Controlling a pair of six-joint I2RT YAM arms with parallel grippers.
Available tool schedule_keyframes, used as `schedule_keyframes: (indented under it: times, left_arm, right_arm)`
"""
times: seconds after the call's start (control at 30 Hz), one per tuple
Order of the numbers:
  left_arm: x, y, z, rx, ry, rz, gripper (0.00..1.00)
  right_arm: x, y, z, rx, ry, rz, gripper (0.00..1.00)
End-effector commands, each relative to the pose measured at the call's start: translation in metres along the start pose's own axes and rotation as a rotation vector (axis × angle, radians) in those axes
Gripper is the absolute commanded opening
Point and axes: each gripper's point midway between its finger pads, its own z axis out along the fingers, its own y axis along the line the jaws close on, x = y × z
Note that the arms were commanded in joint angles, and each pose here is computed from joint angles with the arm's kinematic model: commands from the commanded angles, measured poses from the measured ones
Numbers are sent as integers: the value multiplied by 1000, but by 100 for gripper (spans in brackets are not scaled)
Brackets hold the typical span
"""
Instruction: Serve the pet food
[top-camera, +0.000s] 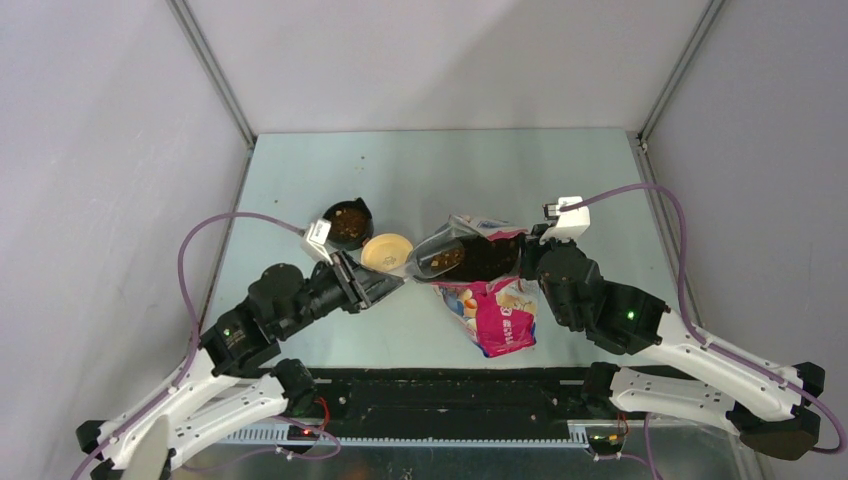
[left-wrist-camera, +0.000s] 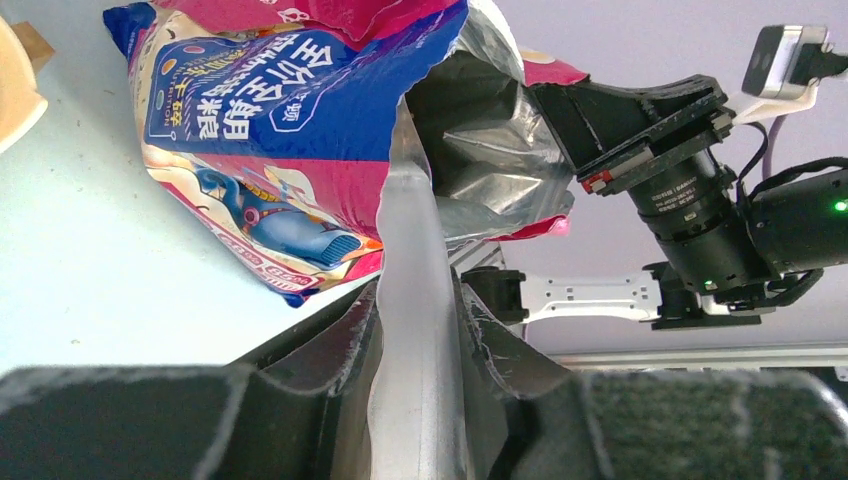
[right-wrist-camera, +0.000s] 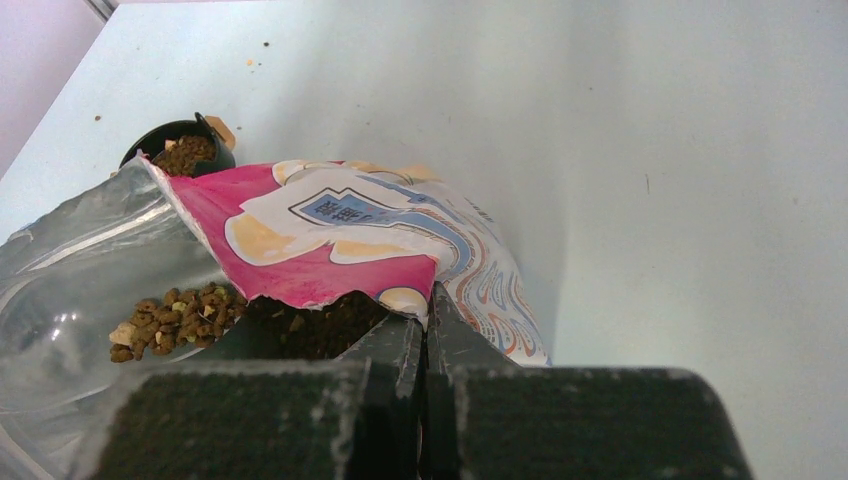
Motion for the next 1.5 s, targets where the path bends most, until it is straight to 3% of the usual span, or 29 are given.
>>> schedule_keyframes:
  times: [0.0,0.5,0.77,0.97,1.17,1.47]
  left_arm:
    - [-10,4,1,10,-80,-48,0]
    - [-13,14,-20,-69,-87,-65,0]
    - [-12,-2,2,3,-72,-75,0]
    - [-15,-19,20,45,-50,-55,0]
    - [-17,-25,26,68,-48,-48,0]
    - [-21,-30,37,80,-58,-41,0]
  right_arm:
    - [-38,-2,-7,9,-111,101,0]
    - [-39,-2,-8,7,-114,104,0]
    - [-46,8,-9,-40,-129,112,0]
    - [-80,16,-9,-57,-220,138,0]
    - [-134,20,-9,-32,-404,218,0]
    - [-169,23,-6,21,-511,229,0]
